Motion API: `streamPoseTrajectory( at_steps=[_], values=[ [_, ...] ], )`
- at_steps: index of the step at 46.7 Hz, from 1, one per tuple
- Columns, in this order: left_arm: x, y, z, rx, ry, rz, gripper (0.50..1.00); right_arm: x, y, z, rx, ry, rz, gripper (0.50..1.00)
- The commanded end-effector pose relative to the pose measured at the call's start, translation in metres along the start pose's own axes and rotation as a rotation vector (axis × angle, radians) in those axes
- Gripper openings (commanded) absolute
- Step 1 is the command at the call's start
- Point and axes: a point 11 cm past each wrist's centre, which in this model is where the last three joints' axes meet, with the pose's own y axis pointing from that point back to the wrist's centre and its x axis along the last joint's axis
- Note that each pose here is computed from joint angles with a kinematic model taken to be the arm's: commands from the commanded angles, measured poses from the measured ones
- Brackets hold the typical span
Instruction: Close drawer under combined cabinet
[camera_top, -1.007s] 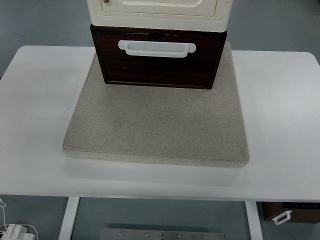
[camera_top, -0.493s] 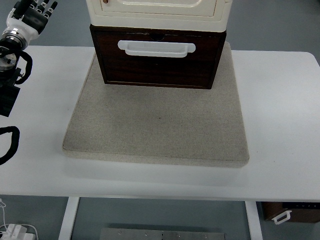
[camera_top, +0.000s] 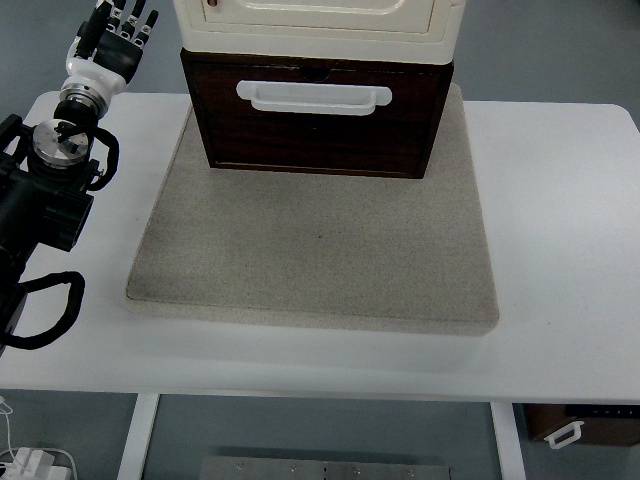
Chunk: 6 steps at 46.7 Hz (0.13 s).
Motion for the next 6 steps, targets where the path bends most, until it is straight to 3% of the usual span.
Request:
streamPoseTrajectory(
  at_steps=[1, 6],
  values=[
    [-0.0008, -0.0003, -0.0127, 0.012, 0.009, 0.011, 1.000, -0.0008, -0.0001, 0.0000, 0.000, 0.000, -0.002, 0.952],
    [-0.0012, -0.0010, -0.0127, 0.001, 0.010, 0.024, 1.000, -0.0008, -0.0001, -0.0001, 0.000, -0.001, -0.002, 0.952]
  ],
)
